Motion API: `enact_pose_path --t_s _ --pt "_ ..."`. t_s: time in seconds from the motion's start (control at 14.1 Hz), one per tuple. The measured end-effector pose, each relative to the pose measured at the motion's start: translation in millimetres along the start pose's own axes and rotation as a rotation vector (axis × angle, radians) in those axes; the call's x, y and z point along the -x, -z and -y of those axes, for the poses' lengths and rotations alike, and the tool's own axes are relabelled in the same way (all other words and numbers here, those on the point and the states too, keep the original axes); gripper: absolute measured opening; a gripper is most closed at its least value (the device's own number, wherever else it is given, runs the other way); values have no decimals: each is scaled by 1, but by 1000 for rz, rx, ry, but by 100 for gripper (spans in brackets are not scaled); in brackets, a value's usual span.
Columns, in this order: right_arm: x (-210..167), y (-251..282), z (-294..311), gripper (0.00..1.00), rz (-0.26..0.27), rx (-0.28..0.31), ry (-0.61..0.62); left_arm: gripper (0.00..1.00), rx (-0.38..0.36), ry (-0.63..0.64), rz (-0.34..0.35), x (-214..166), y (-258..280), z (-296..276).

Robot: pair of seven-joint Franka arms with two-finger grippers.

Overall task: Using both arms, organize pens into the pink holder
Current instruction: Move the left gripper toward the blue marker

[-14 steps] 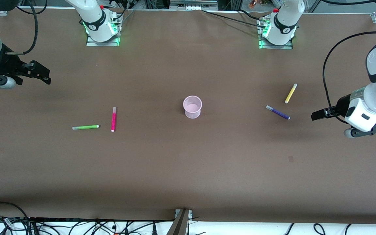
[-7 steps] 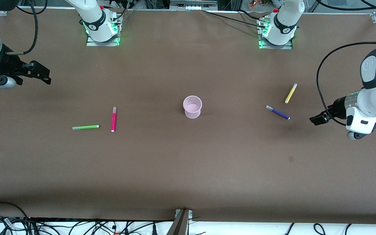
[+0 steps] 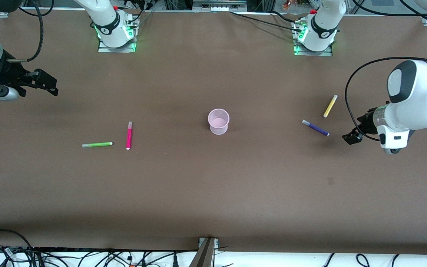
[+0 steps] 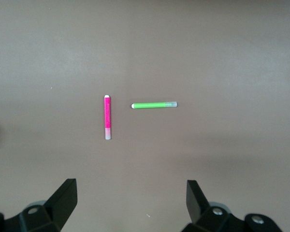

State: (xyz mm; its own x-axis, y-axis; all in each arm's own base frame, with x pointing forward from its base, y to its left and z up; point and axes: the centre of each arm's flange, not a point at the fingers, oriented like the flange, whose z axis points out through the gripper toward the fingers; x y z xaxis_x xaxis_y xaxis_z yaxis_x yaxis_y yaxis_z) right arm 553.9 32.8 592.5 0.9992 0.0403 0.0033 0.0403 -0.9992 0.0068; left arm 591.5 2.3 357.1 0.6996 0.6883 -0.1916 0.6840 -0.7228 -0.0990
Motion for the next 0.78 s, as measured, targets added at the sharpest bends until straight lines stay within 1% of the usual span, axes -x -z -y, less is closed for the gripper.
enact_pose_path --t_s 0.14,0.21,0.28,0.35,0.42,0.5,0.64,0.78 --pt "0 0 0 100 0 0 0 100 -6 -218 11 3 -8 4" --pt "0 0 0 100 0 0 0 100 13 -307 26 0 -8 9" --pt "0 0 0 100 0 0 0 100 36 -371 37 -3 -7 15" --pt "0 0 0 100 0 0 0 100 51 -409 38 -7 -7 22" --pt "0 0 0 100 0 0 0 100 67 -419 30 -9 -10 28" --pt "0 0 0 100 0 0 0 100 96 -392 20 -9 -17 31" --pt "0 0 0 100 -1 0 1 100 150 -276 -15 -4 -47 35" --pt "0 0 0 100 -1 0 1 100 184 -204 -68 3 -81 41"
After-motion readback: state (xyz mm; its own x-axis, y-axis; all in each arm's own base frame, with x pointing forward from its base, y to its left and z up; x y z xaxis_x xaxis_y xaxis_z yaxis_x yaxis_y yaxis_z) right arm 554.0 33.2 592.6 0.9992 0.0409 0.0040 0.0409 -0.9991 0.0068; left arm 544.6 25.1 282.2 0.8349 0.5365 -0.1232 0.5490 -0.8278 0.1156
